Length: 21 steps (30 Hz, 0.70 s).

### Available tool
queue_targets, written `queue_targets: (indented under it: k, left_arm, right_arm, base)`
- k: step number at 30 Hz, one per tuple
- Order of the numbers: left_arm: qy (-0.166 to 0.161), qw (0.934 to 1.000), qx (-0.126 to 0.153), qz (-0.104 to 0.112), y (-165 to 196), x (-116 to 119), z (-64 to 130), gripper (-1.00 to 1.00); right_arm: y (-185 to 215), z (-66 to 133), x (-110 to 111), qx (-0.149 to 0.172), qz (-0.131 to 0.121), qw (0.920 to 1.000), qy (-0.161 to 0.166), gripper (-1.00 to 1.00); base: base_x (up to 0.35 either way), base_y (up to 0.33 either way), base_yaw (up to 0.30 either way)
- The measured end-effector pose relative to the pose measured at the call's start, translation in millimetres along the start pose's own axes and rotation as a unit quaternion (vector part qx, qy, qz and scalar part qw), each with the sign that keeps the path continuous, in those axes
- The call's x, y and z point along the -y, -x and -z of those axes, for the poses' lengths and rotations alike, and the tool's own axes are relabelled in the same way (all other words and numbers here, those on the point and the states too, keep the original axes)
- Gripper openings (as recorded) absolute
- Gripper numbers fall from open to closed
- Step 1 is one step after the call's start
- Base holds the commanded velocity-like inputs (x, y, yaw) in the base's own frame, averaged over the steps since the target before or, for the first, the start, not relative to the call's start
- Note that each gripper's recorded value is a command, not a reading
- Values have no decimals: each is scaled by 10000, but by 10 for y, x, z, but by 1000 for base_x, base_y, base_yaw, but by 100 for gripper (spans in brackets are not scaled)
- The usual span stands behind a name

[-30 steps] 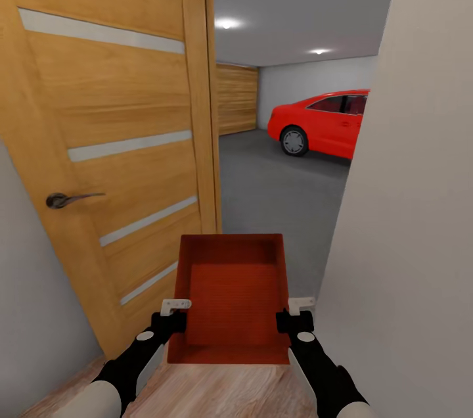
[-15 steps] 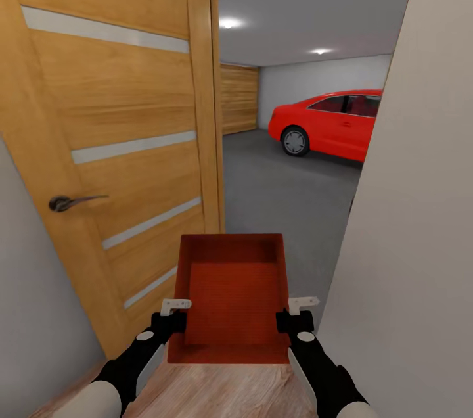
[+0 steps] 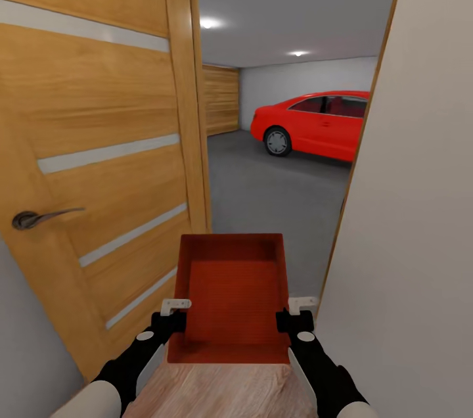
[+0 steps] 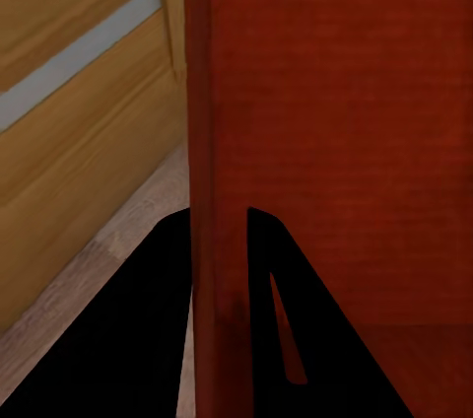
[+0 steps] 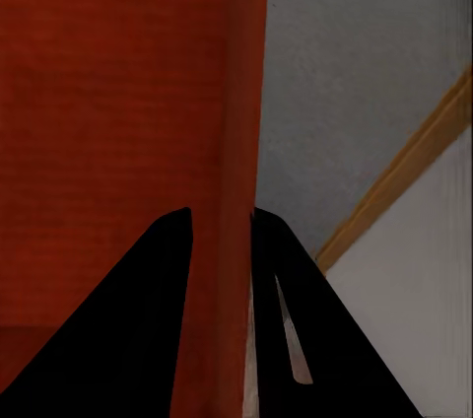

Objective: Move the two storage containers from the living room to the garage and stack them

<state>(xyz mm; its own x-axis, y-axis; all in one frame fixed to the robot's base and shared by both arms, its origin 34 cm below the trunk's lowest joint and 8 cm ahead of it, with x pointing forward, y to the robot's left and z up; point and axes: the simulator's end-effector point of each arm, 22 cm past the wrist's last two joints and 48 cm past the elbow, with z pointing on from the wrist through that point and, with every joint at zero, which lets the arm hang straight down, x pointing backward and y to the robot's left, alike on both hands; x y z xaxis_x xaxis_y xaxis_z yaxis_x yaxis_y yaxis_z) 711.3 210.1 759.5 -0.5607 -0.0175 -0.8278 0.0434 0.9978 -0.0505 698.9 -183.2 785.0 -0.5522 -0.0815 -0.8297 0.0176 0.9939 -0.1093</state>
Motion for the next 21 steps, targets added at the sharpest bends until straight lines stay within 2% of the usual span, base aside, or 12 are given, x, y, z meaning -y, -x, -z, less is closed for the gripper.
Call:
queue_targets:
  k: [7,17,21]
  left_arm:
    - [0,10000,18,4,20,1,8,-100]
    - [-1,10000,57,-4,65,3,27,-100]
    - [-1,10000,66,-3,75,3,30,-100]
  right_arm:
    - [23,8,5,17,4,10000,-2,-100]
    - [60,28,7,56,-3,10000,-5,-100]
    - [74,31,7,66,-1,10000,-5,-100]
  base:
    - [8,21,-247]
    - [110,238,-228]
    - [78,114,-113]
